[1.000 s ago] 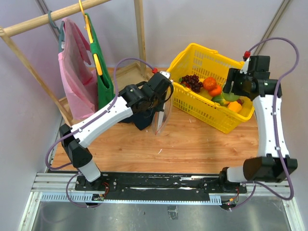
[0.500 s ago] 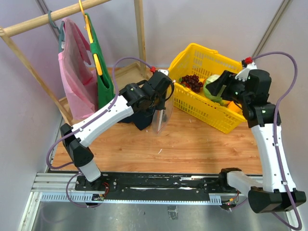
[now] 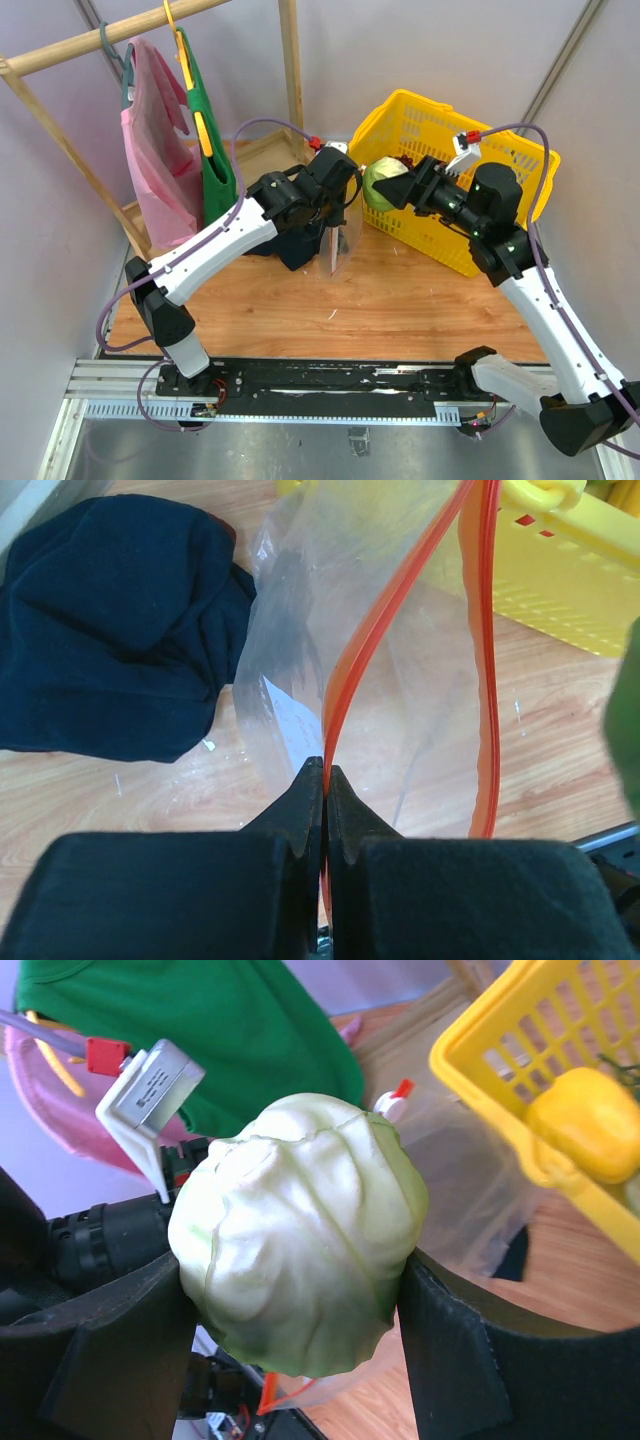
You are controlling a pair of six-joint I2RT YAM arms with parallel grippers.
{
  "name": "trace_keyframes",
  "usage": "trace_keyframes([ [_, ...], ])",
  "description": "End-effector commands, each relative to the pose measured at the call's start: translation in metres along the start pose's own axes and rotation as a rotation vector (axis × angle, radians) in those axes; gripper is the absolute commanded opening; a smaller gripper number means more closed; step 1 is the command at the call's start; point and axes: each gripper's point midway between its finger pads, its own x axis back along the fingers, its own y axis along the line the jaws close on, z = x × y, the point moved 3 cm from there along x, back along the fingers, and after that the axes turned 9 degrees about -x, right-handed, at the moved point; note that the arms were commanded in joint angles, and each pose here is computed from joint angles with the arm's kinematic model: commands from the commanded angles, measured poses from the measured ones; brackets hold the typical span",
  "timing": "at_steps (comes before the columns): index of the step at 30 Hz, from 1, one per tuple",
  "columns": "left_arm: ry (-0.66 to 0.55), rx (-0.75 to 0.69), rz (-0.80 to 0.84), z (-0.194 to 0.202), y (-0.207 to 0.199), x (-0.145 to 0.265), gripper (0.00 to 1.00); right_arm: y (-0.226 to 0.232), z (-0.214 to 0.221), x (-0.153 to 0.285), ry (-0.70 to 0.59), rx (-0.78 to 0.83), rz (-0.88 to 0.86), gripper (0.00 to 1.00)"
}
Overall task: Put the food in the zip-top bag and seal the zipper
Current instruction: Place the fake vegetable in the zipper food storage bag.
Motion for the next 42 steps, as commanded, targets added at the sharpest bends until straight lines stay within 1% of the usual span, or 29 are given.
trace_keyframes([
  [1, -0.060, 0.047, 0.022, -0.017, -0.008, 0.006, 0.00, 0.035, -0.001, -0.004, -0.050, -0.066, -0.155, 0.31],
  [8, -0.061, 0.058, 0.035, -0.017, -0.009, 0.008, 0.00, 0.032, 0.025, -0.021, 0.035, -0.114, -0.161, 0.31],
  [12, -0.069, 0.066, 0.037, -0.018, -0.009, 0.011, 0.00, 0.014, 0.041, -0.026, 0.083, -0.129, -0.077, 0.31],
  [17, -0.081, 0.074, 0.046, -0.017, -0.008, 0.014, 0.00, -0.014, 0.057, -0.026, 0.096, -0.138, 0.025, 0.30],
  [22, -0.081, 0.077, 0.061, -0.015, -0.008, 0.015, 0.01, -0.037, 0.067, -0.024, 0.116, -0.092, 0.119, 0.30],
  [25, -0.085, 0.079, 0.065, -0.014, -0.007, 0.017, 0.00, -0.042, 0.071, -0.024, 0.130, -0.080, 0.129, 0.31],
  [33, -0.076, 0.071, 0.057, -0.008, -0.004, 0.017, 0.01, -0.060, 0.056, -0.003, 0.071, 0.059, 0.278, 0.31],
  [35, -0.068, 0.069, 0.060, -0.006, -0.005, 0.016, 0.00, -0.055, 0.054, -0.003, 0.070, 0.076, 0.249, 0.31],
  [40, -0.057, 0.068, 0.061, -0.004, -0.006, 0.012, 0.01, -0.012, 0.055, -0.006, 0.112, 0.077, -0.005, 0.32],
  [42, -0.055, 0.069, 0.060, -0.003, -0.007, 0.011, 0.00, 0.003, 0.054, -0.004, 0.126, 0.088, -0.081, 0.32],
])
